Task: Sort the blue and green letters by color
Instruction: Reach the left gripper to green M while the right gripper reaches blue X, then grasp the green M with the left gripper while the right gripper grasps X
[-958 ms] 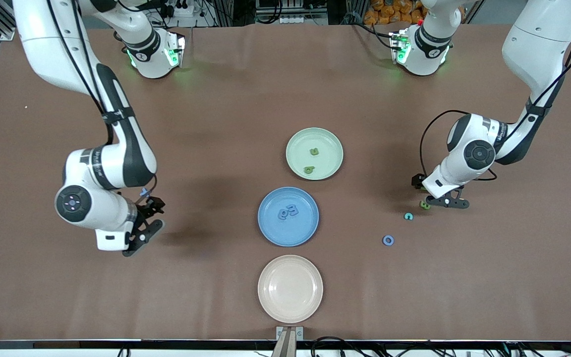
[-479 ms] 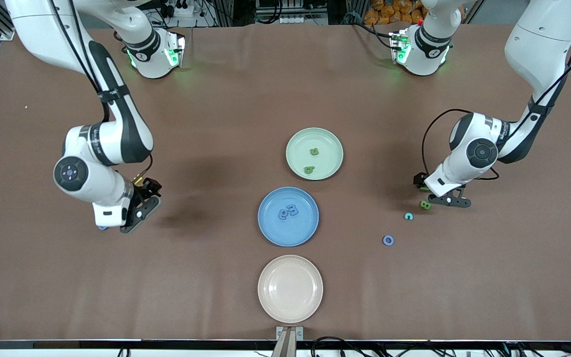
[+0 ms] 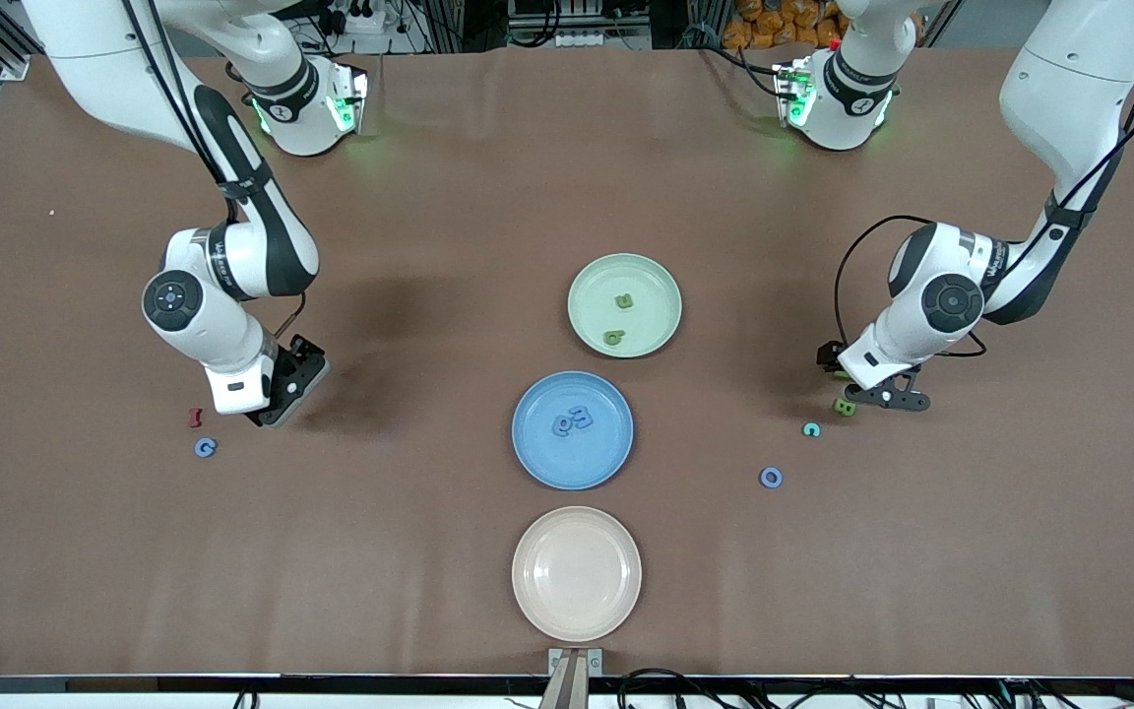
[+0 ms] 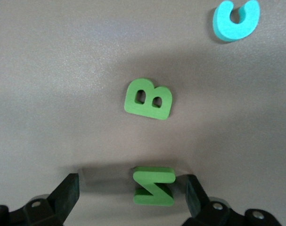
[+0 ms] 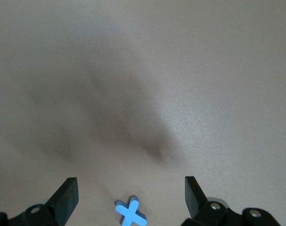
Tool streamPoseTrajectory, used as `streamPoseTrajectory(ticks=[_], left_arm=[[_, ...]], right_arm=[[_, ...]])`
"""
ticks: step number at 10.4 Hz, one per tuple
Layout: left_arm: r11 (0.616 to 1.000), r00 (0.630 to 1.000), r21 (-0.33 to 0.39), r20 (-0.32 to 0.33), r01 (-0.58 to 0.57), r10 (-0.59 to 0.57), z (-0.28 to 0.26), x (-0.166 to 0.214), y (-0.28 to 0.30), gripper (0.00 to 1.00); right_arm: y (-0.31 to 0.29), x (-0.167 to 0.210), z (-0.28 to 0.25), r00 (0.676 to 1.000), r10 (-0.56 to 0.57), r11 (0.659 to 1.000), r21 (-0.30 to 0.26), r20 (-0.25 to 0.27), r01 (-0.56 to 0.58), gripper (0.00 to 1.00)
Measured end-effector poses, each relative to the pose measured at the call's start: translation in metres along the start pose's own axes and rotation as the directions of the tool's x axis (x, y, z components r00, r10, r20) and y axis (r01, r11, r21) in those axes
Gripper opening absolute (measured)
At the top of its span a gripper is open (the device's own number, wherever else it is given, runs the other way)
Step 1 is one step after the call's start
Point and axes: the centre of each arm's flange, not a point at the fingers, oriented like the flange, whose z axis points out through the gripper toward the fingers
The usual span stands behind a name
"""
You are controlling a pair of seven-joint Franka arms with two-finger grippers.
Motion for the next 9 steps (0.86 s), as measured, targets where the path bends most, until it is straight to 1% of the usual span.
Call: streamPoseTrajectory(ticks=[3, 4, 5, 6, 8, 9], left_arm=[[1.000, 1.000, 0.000, 0.000, 0.000, 0.000, 0.000, 0.000, 0.000, 1.00], [1.000, 1.000, -0.001, -0.001, -0.001, 0.001, 0.000, 0.000, 0.001, 0.93], [1.000, 1.000, -0.003, -0.003, -0.004, 0.004, -0.001, 0.001, 0.004, 0.81], [1.000, 1.000, -0.001, -0.006, 0.018, -0.018, -0.003, 0.001, 0.004, 0.67], [0.994, 0.994, -0.002, -0.011, 0.108, -0.108, -0.007, 0.002, 0.013, 0.40], [0.992, 0.992, -0.003, -0.015, 0.127, -0.127, -0.010, 0.002, 0.022, 0.40]], right_arm=[[0.007, -0.008, -0.003, 0.994, -0.112, 0.994, -0.011, -0.006, 0.112, 1.00], [0.012, -0.015, -0.002, 0.991, -0.135, 0.991, -0.010, -0.004, 0.135, 1.00], [0.015, -0.023, 0.000, 0.990, -0.142, 0.990, -0.007, 0.000, 0.142, 1.00], [0.017, -0.029, 0.003, 0.990, -0.144, 0.990, -0.003, 0.003, 0.144, 1.00], [0.014, -0.036, 0.008, 0.990, -0.144, 0.990, 0.005, 0.008, 0.144, 1.00], [0.012, -0.038, 0.011, 0.990, -0.144, 0.990, 0.001, 0.006, 0.144, 1.00]])
